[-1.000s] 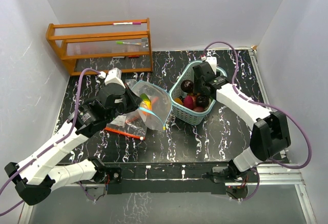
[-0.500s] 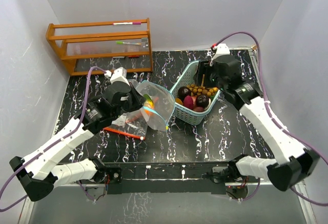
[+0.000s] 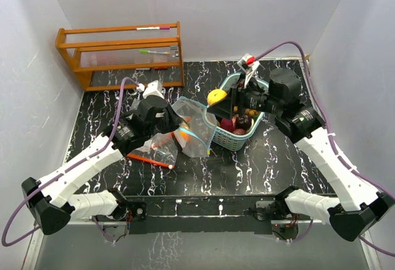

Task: Place the food in the zip-top bag and seal the zipper
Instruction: Pick up the fake fruit from the bin, then place the fake fruit in the zipper food storage bag.

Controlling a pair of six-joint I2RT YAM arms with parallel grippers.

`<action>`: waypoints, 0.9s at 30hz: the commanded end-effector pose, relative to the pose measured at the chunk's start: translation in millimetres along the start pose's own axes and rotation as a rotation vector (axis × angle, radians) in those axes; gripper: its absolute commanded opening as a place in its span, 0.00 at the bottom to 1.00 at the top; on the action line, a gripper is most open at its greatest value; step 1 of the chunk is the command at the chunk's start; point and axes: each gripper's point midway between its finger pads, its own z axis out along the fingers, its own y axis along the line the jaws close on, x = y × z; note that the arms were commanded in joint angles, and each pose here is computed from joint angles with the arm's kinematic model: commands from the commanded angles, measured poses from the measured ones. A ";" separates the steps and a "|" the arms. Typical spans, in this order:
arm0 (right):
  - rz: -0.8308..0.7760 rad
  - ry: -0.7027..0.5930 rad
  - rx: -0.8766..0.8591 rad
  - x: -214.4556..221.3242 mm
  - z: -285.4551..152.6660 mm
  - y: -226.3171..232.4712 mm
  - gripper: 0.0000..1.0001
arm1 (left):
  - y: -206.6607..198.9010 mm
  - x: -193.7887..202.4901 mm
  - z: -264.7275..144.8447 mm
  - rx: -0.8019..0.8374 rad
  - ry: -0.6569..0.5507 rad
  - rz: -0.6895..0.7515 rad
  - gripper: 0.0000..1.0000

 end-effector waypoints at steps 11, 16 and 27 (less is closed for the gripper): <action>0.004 0.165 -0.079 54.5 59.3 29.8 0.37 | -7.0 -7.7 -4.1 0.031 -0.019 -0.005 0.00; 0.056 0.188 0.123 68.6 69.7 -9.1 0.50 | -4.3 -8.6 -8.1 0.028 -0.026 -0.006 0.00; 0.042 0.145 0.124 54.8 68.6 -5.9 0.84 | 0.8 -6.0 -9.6 0.021 -0.028 -0.009 0.00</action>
